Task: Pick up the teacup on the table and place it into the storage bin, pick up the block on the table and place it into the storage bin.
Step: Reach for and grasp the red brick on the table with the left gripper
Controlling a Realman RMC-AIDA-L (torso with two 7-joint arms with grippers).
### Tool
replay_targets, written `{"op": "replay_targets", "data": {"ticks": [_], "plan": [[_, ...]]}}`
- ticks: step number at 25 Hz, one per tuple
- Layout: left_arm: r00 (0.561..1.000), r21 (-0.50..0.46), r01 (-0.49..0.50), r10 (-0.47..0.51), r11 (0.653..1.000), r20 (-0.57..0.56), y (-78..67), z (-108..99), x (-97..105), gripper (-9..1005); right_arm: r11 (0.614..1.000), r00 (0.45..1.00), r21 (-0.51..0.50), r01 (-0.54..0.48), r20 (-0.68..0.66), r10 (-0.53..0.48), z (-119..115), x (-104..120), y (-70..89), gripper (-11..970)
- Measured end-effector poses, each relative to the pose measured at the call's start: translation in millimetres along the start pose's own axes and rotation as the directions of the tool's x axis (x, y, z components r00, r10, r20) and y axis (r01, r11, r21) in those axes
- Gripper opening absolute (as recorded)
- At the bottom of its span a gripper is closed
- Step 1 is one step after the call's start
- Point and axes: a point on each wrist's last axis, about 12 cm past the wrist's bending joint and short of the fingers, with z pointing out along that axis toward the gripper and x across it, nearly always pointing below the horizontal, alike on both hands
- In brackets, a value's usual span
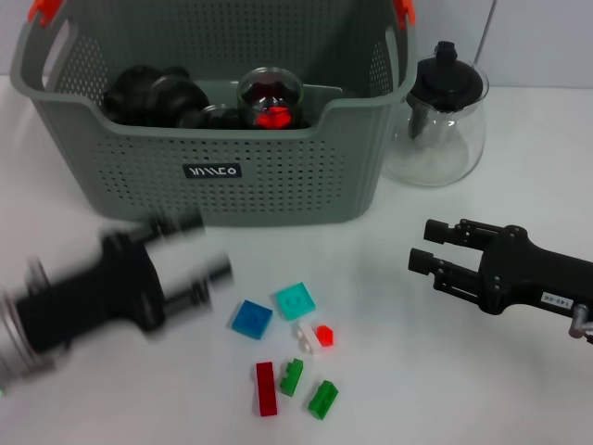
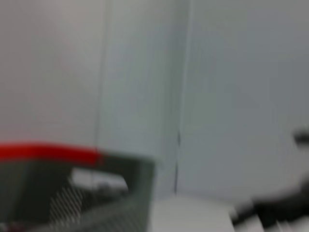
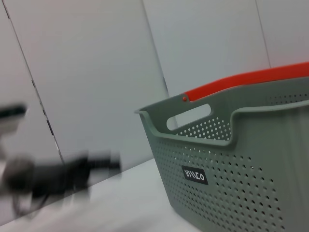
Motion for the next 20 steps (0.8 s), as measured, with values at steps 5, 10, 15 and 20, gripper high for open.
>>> {"op": "replay_targets", "data": {"ticks": [5, 10, 15, 20], "plan": [[0.988, 0.025, -0.111, 0.113, 0.994, -0.11, -35.8, 0.9, 43.3, 659, 1.0, 1.0, -0.003, -0.016, -0.001, 0.016, 1.3, -0.7, -0.3, 557], [0.982, 0.087, -0.09, 0.103, 0.992, -0.157, -43.5, 2.2, 51.5, 657, 1.0, 1.0, -0.004, -0.02, -0.002, 0.02, 1.9, -1.1, -0.4, 557], [0.98, 0.095, -0.049, 0.067, 0.994, -0.187, -45.3, 4.8, 55.6, 663, 1.0, 1.0, -0.001, -0.025, -0.002, 0.025, 0.6, 0.2, 0.1, 557], [0.971, 0.139, -0.058, 0.088, 0.989, -0.223, -45.8, 7.4, 58.4, 717, 1.0, 1.0, -0.001, -0.026, -0.002, 0.026, 0.3, 0.4, 0.3, 557]]}}
